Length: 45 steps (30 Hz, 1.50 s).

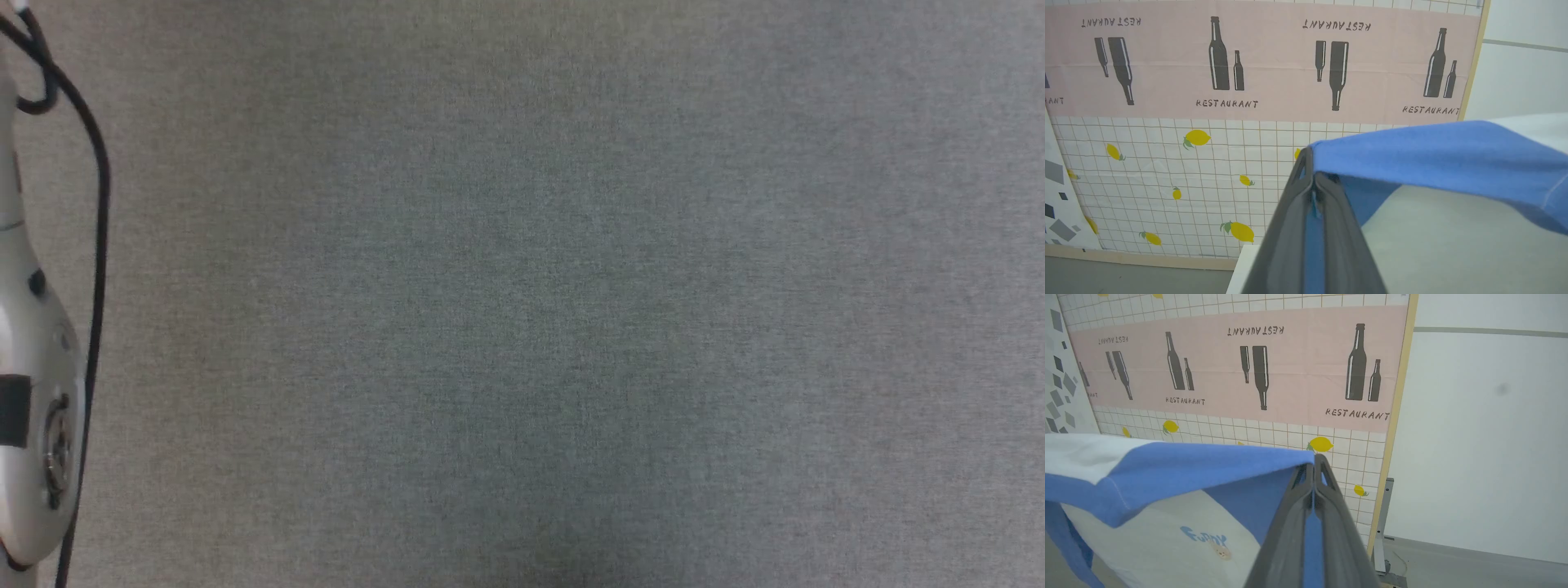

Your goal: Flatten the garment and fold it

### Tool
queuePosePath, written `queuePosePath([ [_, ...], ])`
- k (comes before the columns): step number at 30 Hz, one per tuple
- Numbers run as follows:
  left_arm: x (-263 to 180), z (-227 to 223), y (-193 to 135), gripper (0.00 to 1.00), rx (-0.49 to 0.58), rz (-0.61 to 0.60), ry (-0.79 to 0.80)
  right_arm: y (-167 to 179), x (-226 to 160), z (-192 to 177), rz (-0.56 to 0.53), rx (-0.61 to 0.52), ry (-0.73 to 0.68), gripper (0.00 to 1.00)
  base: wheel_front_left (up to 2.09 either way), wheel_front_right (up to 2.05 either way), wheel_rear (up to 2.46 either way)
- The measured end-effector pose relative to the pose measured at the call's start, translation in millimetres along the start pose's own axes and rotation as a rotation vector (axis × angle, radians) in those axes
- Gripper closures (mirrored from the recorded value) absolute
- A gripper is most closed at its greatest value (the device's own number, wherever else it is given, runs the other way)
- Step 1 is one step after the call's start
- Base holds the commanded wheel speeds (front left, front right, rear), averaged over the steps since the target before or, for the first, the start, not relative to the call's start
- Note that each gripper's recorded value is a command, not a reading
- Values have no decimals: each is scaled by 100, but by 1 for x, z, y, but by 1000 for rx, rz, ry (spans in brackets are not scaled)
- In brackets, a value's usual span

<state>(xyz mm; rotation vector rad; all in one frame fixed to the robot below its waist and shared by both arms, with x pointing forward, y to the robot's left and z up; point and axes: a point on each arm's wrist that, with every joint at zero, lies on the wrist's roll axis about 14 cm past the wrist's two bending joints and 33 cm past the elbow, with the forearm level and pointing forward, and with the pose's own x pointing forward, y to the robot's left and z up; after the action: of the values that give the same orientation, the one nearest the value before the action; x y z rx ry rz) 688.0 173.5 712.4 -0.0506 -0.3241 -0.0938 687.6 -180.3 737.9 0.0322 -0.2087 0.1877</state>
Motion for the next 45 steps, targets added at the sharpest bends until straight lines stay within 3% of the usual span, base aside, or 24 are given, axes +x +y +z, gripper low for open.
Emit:
queuePosePath([
  [6, -14, -40, 1, 100, -15, -13, 75, 11, -8, -42, 59, 65, 58, 100, 0, 0, 0],
  [14, -76, -79, -4, 100, -86, -24, 174, 20, -74, -98, 110, 171, 171, 100, 0, 0, 0],
  [22, -186, -105, -4, 100, -226, 59, 277, 28, -179, -153, 89, 291, 310, 100, 0, 0, 0],
  [28, -305, -143, -16, 100, -331, 150, 507, 40, -266, -189, 40, 391, 457, 100, 0, 0, 0],
  [37, -434, -168, -29, 100, -374, 216, 816, 45, -381, -228, 12, 335, 775, 100, 0, 0, 0],
  [45, -491, -173, -28, 100, -349, 235, 998, 65, -437, -235, 75, 243, 1017, 100, 0, 0, 0],
])
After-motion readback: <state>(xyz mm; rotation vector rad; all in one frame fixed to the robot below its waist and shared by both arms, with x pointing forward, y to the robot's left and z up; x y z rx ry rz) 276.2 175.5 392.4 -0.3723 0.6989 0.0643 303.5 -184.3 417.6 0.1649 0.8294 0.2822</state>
